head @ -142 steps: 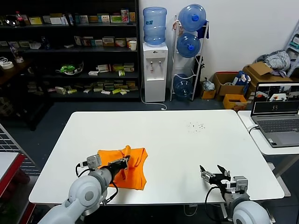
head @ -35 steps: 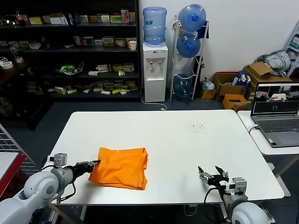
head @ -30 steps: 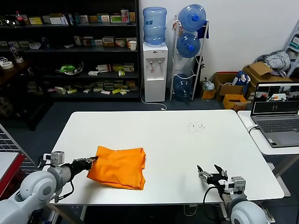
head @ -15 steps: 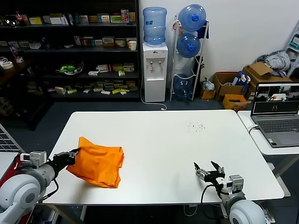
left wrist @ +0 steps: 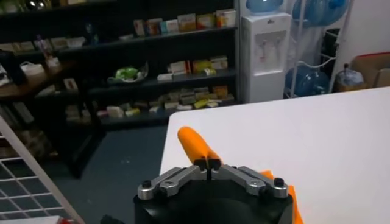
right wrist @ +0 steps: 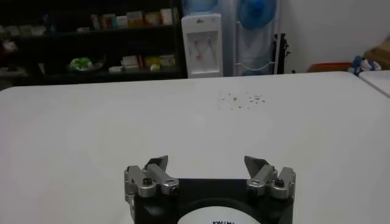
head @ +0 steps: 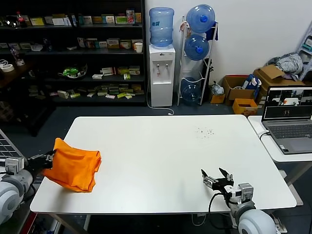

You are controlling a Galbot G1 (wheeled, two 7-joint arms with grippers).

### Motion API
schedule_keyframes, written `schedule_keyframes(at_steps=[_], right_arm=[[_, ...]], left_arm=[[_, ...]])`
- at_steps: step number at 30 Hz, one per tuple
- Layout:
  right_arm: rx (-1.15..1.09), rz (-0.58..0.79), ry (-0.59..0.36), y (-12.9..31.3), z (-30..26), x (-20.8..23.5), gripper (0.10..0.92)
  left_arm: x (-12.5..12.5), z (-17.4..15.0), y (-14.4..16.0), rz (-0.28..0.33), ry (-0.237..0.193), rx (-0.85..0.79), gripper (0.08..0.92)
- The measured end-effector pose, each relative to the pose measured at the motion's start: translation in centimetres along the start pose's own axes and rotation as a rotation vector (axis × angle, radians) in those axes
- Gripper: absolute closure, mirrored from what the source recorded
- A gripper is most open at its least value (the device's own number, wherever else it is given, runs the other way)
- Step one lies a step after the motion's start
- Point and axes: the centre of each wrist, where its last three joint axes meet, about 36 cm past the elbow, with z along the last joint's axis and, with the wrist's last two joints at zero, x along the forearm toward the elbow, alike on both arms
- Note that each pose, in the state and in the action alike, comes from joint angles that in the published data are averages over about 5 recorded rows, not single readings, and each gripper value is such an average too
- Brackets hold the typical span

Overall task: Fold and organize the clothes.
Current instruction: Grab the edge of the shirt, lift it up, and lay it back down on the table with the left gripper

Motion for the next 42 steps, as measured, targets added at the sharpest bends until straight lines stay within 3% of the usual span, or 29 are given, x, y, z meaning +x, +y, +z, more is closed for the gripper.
schedule_keyframes(at_steps=[5,10,21,28,35,42], right_arm=[[-0.002,0.014,-0.001,0.0,0.1,0.2,0.2],[-0.011,0.032,0.004,0.2,0.2,0.5,0.2],[-0.047,0.09,0.01,0.1,0.7,2.1,0.2],[-0.071,0.133,0.019,-0.3,1.3,3.2,0.2],[-0.081,0.149,0.028,-0.6,1.5,3.5,0.2],[-0.084,0.15,0.03,-0.6,1.5,3.5,0.2]], left_arm=[[0.2,0.5,-0.9,0.014,-0.001,0.011,0.91],[0.3,1.2,-5.0,0.093,0.01,0.099,0.91],[-2.5,3.0,-21.3,0.411,0.141,0.42,0.91],[-5.1,1.8,-30.4,0.568,0.185,0.502,0.91],[-6.3,0.9,-36.6,0.65,0.219,0.515,0.91],[-6.4,0.3,-40.4,0.689,0.233,0.51,0.91]])
